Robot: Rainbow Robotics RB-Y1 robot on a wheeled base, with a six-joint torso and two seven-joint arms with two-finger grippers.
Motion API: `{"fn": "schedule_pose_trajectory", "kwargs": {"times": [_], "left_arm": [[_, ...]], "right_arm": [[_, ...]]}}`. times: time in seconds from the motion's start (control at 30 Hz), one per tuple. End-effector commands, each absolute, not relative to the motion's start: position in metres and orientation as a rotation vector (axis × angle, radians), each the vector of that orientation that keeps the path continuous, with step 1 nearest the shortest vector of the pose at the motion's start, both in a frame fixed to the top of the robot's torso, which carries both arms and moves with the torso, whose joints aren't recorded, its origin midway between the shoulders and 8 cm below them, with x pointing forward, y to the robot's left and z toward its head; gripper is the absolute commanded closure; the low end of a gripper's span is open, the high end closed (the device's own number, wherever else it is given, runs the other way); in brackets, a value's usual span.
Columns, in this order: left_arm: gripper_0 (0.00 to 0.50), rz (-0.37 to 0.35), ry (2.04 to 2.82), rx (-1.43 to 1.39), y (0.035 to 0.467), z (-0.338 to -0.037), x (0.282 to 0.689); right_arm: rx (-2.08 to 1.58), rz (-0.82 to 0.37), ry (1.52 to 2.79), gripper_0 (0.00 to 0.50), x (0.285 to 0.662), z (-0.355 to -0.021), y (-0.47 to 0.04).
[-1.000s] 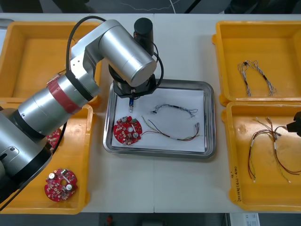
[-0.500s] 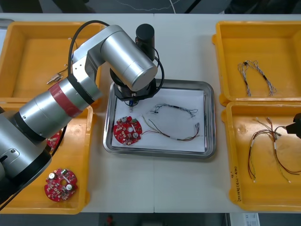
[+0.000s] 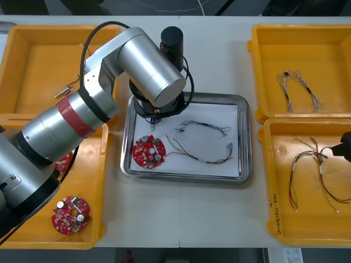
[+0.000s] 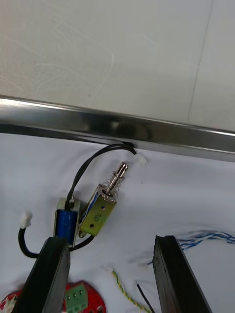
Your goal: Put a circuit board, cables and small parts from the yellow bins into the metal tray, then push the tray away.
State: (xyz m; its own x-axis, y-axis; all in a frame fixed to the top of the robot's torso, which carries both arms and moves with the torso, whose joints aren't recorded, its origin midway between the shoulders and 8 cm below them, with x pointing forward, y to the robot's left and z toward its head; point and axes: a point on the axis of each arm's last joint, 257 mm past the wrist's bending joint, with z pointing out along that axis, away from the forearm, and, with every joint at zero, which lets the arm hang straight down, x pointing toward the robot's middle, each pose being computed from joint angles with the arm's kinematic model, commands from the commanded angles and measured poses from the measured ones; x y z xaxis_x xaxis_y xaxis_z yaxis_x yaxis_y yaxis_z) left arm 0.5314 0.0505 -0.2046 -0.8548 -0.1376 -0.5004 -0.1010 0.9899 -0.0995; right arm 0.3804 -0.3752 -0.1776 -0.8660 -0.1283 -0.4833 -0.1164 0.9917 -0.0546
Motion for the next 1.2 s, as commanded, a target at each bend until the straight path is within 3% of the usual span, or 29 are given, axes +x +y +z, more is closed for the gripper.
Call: {"fn": "schedule_pose_trajectory", "kwargs": {"times": [0.03, 0.33, 0.4, 0.7, 1.2], "left_arm": [[0.0, -0.123, 2.585, -0.211, 0.058, -0.176, 0.524], [0.0, -0.127, 2.577, -0.284, 0.104, -0.134, 0.51], [0.0, -0.133, 2.579, -0.297, 0.13, -0.127, 0.501], [0.0, -0.139, 2.583, -0.358, 0.208, -0.124, 0.475], [0.0, -0.034, 2.644, -0.377, 0.346, -0.132, 0.43]], "right_arm": [[-0.115, -0.041, 2.616, 0.0, 0.378, -0.167, -0.387], [-0.197, -0.009, 2.602, 0.0, 0.387, -0.16, -0.367], [-0.245, 0.003, 2.594, 0.0, 0.391, -0.156, -0.355], [-0.452, 0.054, 2.589, 0.0, 0.397, -0.147, -0.309], [-1.069, 0.026, 2.518, 0.0, 0.39, -0.154, -0.19]]}}
